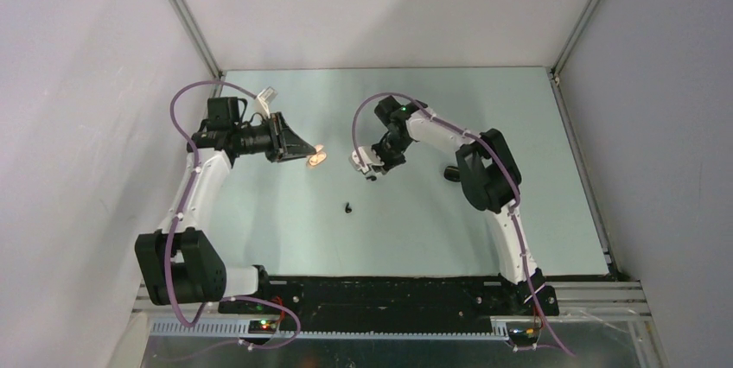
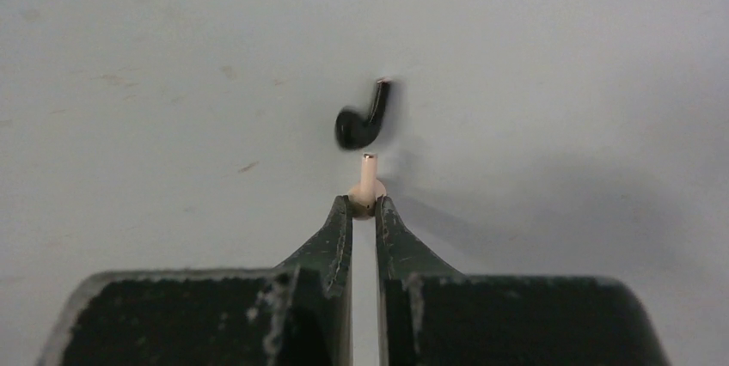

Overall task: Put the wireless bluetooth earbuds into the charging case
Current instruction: Adjust the earbud at the center of the board.

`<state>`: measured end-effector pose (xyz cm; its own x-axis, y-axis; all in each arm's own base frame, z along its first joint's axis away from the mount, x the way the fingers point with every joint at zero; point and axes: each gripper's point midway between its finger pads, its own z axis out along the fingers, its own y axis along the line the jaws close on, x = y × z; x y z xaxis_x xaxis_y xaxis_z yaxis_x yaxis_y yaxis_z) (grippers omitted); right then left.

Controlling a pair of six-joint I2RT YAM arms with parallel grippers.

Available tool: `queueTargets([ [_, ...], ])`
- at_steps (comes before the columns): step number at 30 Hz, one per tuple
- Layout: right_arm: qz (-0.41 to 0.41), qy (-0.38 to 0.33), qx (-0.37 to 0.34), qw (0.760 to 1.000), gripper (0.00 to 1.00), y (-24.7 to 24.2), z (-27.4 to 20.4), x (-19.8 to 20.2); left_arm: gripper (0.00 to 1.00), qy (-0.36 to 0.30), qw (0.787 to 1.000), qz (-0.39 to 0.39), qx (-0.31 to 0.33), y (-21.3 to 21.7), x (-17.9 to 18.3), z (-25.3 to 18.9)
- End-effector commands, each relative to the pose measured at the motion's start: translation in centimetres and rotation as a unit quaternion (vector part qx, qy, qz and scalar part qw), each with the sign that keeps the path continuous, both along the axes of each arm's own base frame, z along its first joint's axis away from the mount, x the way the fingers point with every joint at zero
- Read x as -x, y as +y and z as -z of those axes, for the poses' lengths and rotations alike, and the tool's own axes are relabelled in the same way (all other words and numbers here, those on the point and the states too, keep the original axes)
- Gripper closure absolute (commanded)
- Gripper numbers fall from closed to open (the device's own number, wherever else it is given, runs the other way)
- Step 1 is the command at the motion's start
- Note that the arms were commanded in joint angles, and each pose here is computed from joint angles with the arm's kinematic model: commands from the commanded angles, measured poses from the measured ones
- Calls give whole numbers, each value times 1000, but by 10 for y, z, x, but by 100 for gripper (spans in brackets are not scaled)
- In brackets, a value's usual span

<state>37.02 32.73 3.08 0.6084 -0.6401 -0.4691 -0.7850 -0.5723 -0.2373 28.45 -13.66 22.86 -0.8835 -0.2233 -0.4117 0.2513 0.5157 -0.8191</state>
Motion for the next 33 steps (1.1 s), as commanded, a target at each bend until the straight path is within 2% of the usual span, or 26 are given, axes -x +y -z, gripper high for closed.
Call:
queueTargets([
  [1,30,80,46,995,95,-45,-47,42,100,-54,999,3,-9,3,-8,-23],
  [4,67,142,87,984,95,-73,-61,72,100,-61,998,3,-11,3,-14,-28],
  [6,97,202,123,967,95,-90,-63,96,100,-66,998,3,-12,4,-18,-31],
  [9,159,283,188,927,96,-113,-63,125,100,-68,998,3,-10,4,-20,-35],
  [11,199,300,237,902,96,-127,-54,133,100,-66,998,3,-8,3,-19,-35],
  [17,242,295,361,851,96,-161,-22,141,100,-60,998,3,-7,3,-18,-32],
  [23,272,252,421,828,99,-166,-3,123,100,-64,998,0,-10,4,-18,-34],
  [28,299,235,427,820,97,-156,7,108,100,-68,998,-2,-13,4,-18,-35],
  [33,313,222,414,825,86,-148,16,97,100,-69,998,-4,-14,5,-19,-35],
])
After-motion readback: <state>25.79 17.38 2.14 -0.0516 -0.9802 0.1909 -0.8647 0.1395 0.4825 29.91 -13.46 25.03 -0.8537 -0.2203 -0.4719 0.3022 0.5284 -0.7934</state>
